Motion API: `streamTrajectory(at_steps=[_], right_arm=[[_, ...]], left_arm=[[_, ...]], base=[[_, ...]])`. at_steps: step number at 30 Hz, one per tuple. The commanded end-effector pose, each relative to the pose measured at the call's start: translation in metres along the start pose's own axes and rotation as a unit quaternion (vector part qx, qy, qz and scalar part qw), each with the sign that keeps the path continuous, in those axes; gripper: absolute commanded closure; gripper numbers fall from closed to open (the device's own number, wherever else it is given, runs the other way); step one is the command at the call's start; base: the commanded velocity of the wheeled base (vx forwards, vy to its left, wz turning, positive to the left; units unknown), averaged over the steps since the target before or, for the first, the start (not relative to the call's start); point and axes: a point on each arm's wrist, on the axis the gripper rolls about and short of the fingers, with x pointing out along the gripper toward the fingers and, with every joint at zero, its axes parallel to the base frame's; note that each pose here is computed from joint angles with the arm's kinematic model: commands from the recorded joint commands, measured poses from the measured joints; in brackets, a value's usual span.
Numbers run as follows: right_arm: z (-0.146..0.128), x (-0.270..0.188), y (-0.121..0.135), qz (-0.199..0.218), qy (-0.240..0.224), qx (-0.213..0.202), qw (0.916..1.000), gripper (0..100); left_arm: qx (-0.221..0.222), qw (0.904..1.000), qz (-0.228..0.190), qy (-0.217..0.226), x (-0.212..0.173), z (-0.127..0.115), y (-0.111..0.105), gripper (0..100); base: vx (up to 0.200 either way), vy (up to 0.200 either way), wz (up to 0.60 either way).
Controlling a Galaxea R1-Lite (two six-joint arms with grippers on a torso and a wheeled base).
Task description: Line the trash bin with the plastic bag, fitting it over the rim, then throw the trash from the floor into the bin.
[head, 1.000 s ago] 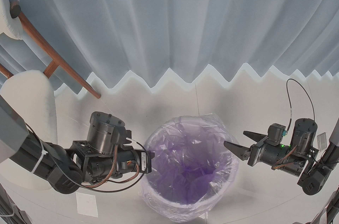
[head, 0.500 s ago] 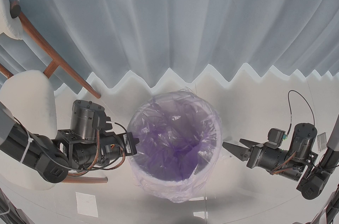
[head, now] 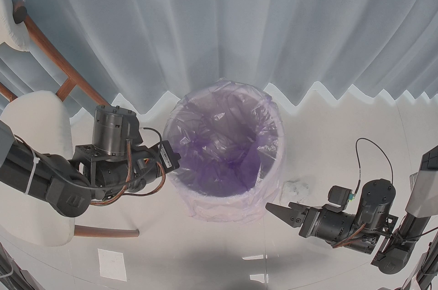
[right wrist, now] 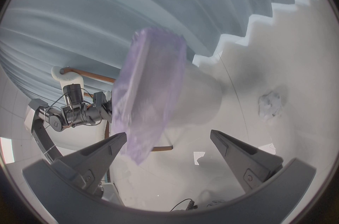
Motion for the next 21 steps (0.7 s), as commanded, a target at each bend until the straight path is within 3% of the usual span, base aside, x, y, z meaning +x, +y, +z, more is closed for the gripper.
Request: streamTrajectory(at_steps=[1, 13, 14, 21], right_arm=[[0.0, 0.007, 0.002, 0.009, -0.005, 0.011, 0.9999, 0], [0.002, 0.025, 0.001, 0.013, -0.013, 0.029, 0.9994, 0], [-0.001, 0.029, -0.001, 0.01, -0.009, 0.029, 0.9995, 100], [0.0, 0.046, -0.004, 0.007, -0.02, 0.029, 0.9994, 100]], left_arm=[[-0.002, 1.0, 0.003, -0.003, 0.008, 0.003, -0.001, 100], [-0.002, 1.0, 0.003, 0.0, 0.008, 0.001, -0.001, 100], [-0.002, 1.0, 0.003, -0.001, 0.008, 0.002, -0.001, 100], [-0.002, 1.0, 0.003, 0.0, 0.007, 0.001, -0.001, 100]], base=[[0.0, 0.0, 0.0], [0.0, 0.0, 0.0], [0.0, 0.0, 0.0], [0.0, 0.0, 0.0]])
